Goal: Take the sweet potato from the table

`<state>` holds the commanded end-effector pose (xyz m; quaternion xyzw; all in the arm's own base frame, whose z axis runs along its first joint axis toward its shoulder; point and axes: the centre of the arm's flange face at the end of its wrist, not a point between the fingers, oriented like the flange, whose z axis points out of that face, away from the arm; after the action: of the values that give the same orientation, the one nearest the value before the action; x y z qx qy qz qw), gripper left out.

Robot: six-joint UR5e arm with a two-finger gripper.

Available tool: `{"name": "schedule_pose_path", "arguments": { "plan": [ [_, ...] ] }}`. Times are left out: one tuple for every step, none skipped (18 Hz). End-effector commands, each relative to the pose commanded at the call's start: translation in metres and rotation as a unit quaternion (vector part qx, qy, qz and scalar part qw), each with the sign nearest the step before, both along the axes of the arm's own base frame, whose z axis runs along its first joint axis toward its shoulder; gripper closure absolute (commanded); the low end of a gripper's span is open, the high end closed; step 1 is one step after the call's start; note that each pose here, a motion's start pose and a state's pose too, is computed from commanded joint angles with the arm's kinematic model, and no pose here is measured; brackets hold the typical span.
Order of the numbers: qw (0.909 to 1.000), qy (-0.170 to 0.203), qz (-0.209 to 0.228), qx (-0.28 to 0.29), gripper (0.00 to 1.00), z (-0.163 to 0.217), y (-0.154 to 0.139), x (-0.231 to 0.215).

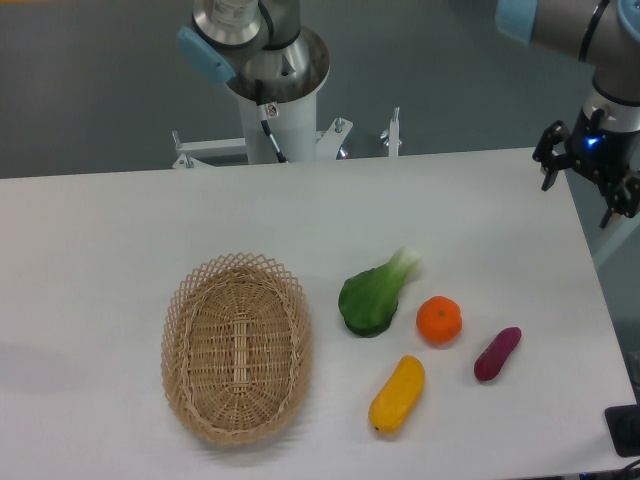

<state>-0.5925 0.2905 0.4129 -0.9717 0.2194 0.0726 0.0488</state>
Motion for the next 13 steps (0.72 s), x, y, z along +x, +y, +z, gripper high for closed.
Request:
{"name": "schedule_pose_path", "arguments": {
  "plan": [
    [1.0,-0.005,-0.002,0.0,0.0,-0.0056,0.0032,-0.0002],
    [1.0,-0.005,-0.004,-0.001,0.0,-0.0059,0.006,0.0005],
    [1.0,-0.004,-0.004,-0.002,0.0,-0.006,0.0068,0.0009],
    [1.0,-0.004,-0.005,-0.001,0.0,-0.005,0.0068,0.0013],
    [1.0,-0.005,-0.005,-0.001,0.0,-0.0065,0.0067,0.0018],
    [1.0,-0.005,-0.005,0.0,0.0,-0.0065,0.0069,0.0018],
    [1.0,-0.006,-0.005,-0.001,0.0,-0.0074,0.0069,0.0014],
    [1.0,-0.008,-0.006,-0.001,0.0,-0.0092,0.0088,0.0022],
    [1.0,-0.008,-0.006,-0.001,0.0,-0.0092,0.0088,0.0022],
    [1.0,-0.008,-0.006,-0.001,0.0,-0.0092,0.0088,0.0022],
    [0.9999,-0.009,-0.007,-0.001,0.0,-0.0109,0.0099,0.0026],
    [0.9999,-0.01,-0.007,-0.001,0.0,-0.0119,0.01,0.0023],
    [0.9999,-0.012,-0.006,-0.001,0.0,-0.0139,0.011,0.002]
  ]
}}
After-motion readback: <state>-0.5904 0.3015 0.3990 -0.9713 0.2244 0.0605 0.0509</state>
